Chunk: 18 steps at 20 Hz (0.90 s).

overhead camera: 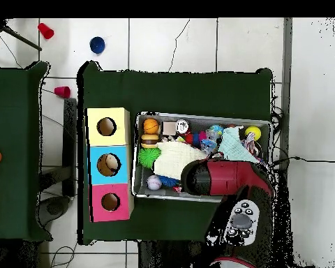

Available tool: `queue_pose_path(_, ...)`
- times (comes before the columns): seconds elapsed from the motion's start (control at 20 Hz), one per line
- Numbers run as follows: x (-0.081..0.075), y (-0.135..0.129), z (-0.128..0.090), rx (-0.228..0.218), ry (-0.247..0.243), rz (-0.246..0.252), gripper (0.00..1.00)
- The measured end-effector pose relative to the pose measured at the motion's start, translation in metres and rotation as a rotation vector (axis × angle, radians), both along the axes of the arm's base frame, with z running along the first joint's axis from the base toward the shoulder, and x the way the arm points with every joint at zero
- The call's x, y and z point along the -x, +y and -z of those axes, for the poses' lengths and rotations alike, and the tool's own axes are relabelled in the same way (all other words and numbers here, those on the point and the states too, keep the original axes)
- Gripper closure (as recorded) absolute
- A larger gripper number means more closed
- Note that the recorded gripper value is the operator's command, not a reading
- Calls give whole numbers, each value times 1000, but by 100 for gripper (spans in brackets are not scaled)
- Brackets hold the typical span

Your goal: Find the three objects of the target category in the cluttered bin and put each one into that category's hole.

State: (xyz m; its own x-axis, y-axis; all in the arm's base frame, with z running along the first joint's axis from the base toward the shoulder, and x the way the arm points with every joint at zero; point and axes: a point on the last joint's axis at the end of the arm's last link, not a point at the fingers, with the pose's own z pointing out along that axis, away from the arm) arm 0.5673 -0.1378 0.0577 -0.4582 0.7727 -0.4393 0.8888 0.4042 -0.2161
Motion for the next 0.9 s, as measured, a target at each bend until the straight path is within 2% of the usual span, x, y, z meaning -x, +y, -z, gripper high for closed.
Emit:
queue_pose_path(0.15, -1, 0, 0, 0, -8, -4, 0)
queue_pose_path(0.45, -8, 0, 5, -4, -66, -42, 0)
queue_pose_path(0.7, -10, -3, 20, -7, -127, -93, 0)
queue_pose_path(0.9, -5, -3, 36, -13, -145, -119, 0)
